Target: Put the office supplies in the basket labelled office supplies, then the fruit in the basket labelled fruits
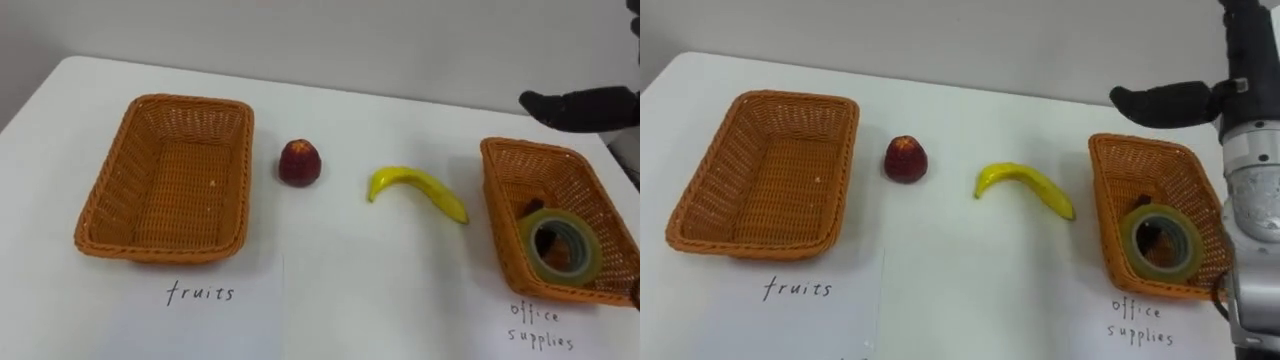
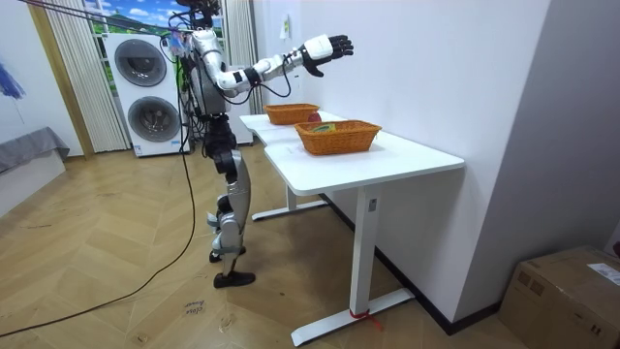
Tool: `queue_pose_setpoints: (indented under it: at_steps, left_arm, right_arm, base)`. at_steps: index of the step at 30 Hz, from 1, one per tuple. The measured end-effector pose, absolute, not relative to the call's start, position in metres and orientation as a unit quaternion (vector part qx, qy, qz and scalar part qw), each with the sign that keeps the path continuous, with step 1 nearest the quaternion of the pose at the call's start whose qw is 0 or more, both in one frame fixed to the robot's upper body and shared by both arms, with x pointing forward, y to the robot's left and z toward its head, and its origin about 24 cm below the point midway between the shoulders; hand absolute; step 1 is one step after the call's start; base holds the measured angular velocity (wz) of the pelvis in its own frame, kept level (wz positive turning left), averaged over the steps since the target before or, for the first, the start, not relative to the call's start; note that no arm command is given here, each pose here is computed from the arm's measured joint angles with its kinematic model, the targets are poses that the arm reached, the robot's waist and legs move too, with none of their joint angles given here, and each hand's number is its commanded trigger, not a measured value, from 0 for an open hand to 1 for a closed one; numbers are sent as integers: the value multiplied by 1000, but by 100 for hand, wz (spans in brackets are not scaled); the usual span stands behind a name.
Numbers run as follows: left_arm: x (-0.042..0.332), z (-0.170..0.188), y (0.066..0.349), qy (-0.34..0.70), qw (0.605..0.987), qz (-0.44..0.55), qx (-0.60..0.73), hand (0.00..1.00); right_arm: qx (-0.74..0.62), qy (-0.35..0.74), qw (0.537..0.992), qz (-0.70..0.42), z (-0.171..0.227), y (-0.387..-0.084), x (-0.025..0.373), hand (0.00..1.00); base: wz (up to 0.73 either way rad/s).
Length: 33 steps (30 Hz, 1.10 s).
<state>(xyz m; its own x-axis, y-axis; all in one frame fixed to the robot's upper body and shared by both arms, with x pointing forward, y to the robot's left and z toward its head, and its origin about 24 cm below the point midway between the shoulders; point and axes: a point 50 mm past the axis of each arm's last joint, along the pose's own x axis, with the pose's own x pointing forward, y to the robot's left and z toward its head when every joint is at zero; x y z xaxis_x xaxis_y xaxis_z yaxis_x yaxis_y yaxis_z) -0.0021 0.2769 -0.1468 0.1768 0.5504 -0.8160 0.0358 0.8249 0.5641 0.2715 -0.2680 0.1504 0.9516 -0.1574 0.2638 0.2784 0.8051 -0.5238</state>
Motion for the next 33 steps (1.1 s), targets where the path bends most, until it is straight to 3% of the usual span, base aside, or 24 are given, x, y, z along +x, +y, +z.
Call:
queue_pose_setpoints:
  at_steps: [19, 33]
  left_arm:
    - [2, -142, 289, 611, 727, 169, 265, 0]
    - [12, -140, 294, 598, 735, 172, 271, 0]
  right_arm:
    - [-302, 4, 953, 17, 98, -236, 295, 0]
    - [-321, 51, 945, 22, 80, -245, 295, 0]
  base:
    - [6]
    - [4]
